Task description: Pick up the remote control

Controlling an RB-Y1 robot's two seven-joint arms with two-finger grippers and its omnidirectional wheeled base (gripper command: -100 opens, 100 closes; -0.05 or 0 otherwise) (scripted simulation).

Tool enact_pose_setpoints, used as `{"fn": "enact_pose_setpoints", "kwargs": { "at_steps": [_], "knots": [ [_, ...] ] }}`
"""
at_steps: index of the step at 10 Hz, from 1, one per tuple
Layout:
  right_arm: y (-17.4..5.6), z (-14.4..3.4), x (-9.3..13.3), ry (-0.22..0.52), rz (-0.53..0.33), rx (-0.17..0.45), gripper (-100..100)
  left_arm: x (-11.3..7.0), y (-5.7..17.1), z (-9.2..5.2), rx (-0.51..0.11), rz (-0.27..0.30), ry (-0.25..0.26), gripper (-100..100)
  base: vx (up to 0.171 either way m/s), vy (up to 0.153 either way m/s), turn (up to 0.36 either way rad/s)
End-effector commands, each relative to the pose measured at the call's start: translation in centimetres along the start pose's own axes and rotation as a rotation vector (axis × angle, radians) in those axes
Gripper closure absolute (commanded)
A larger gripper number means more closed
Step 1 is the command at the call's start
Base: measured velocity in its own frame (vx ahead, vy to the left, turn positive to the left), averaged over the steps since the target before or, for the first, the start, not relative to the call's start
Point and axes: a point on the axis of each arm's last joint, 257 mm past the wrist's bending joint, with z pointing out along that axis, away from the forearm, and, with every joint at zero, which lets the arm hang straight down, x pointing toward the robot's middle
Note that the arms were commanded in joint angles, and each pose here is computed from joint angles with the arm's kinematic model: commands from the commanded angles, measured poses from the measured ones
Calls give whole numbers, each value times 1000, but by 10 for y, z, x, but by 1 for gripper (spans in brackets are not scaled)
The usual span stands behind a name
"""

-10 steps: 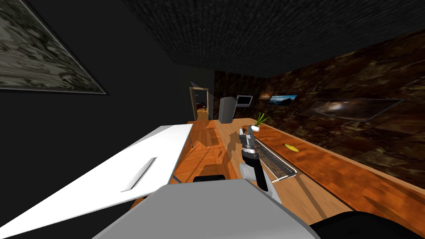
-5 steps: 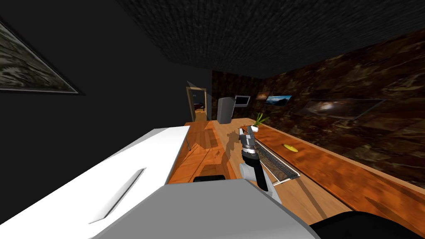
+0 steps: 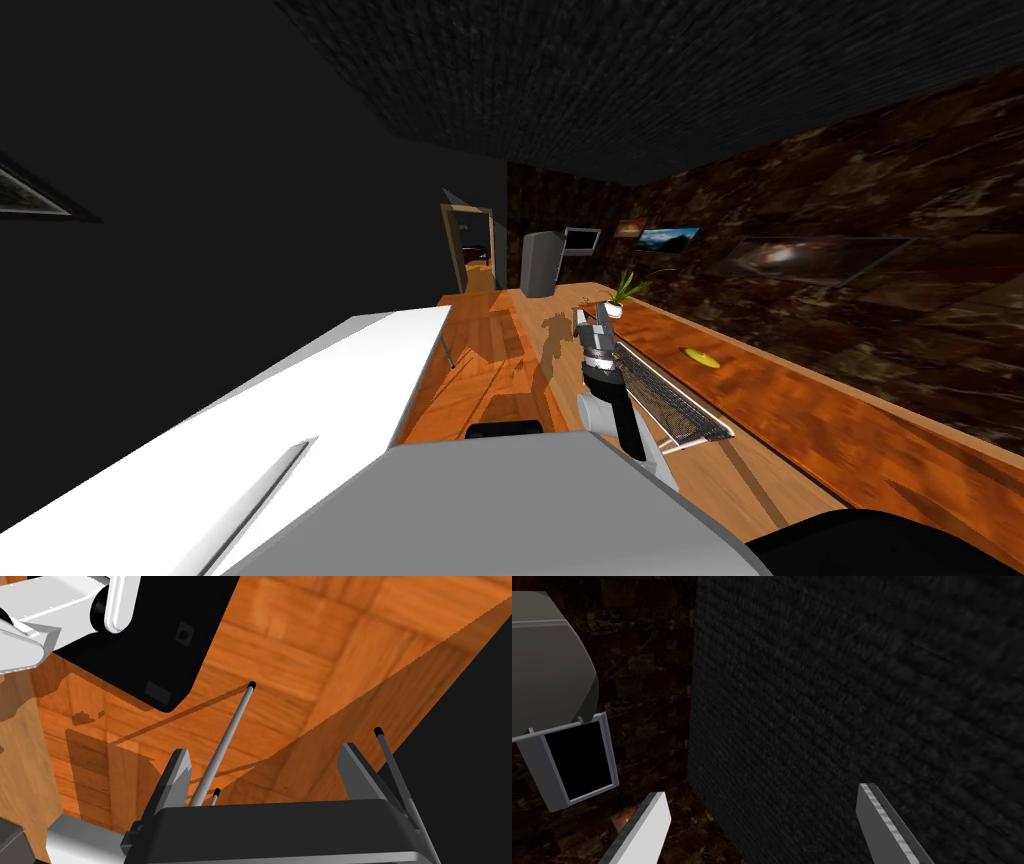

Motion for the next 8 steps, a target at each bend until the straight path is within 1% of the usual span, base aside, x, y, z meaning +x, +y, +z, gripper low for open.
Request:
{"fn": "enact_pose_setpoints", "kwargs": {
  "at_steps": [1, 3, 4, 5, 7, 8],
  "knots": [
    [0, 0, 0, 0, 0, 0, 0, -8, 25, -21, -61, 35, 22, -100, 199, 5, -145],
    [0, 0, 0, 0, 0, 0, 0, -26, 53, -41, -132, 82, 37, -100, 266, 23, -150],
    [0, 0, 0, 0, 0, 0, 0, -36, 64, -49, -160, 103, 40, -100, 236, 29, -152],
    [0, 0, 0, 0, 0, 0, 0, -35, 66, -51, -168, 102, 41, -100, 142, 19, -34],
    [0, 0, 0, 0, 0, 0, 0, -35, 68, -53, -173, 102, 41, -100, 19, 5, 17],
    [0, 0, 0, 0, 0, 0, 0, -36, 64, -49, -160, 103, 40, -100, -22, 2, 0]
  ]
}}
